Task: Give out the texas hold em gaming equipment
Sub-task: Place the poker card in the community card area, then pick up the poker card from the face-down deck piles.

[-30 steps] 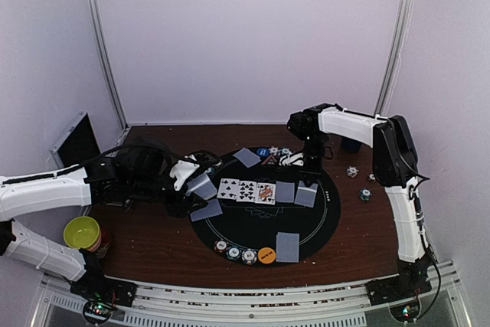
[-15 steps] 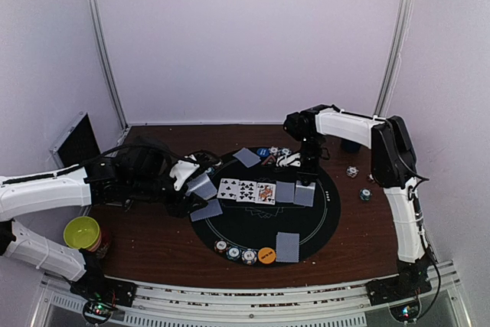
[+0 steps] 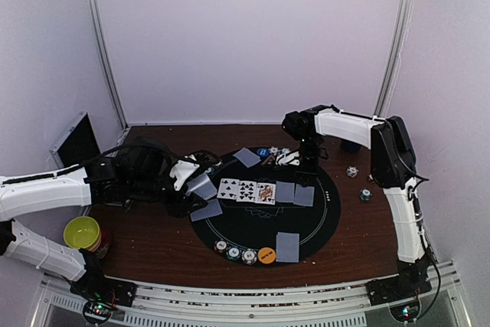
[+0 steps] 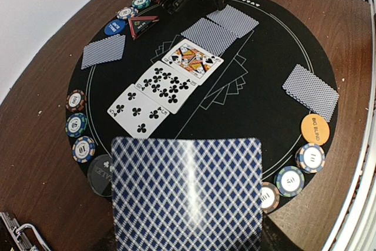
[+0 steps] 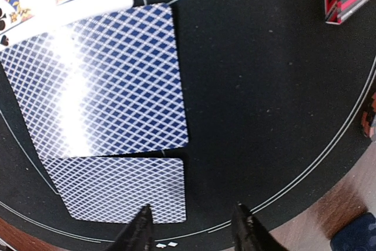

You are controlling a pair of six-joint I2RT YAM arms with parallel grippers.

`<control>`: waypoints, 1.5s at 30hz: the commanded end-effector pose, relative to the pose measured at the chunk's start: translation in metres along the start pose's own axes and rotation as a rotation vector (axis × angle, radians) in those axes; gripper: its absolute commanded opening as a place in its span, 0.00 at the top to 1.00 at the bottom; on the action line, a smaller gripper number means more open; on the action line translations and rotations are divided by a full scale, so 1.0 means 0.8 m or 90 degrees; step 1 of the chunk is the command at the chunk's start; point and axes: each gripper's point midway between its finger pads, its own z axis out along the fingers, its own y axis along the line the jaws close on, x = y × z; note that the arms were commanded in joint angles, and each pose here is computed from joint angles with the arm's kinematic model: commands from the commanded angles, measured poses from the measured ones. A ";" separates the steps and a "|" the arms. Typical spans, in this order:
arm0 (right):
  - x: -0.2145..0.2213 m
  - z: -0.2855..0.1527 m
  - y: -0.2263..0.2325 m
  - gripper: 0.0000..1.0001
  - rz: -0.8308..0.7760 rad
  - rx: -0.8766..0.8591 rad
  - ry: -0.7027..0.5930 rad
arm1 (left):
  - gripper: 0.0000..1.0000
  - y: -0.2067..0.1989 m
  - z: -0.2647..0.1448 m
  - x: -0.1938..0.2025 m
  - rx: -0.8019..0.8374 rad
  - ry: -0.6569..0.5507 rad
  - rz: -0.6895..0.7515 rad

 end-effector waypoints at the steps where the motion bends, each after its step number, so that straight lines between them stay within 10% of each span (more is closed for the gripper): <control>1: 0.000 -0.046 -0.016 0.49 0.014 0.068 -0.027 | 0.41 0.005 -0.004 -0.020 -0.013 -0.034 0.004; 10: 0.010 -0.114 -0.028 0.01 0.169 0.179 -0.143 | 0.41 0.013 -0.002 -0.021 -0.034 -0.031 -0.010; 29: 0.097 -0.198 0.033 0.00 0.312 0.252 -0.353 | 0.41 0.038 0.034 -0.052 -0.082 0.008 -0.071; 45: 0.186 -0.208 0.016 0.00 0.454 0.151 -0.495 | 0.41 -0.056 0.159 -0.152 0.006 -0.004 0.034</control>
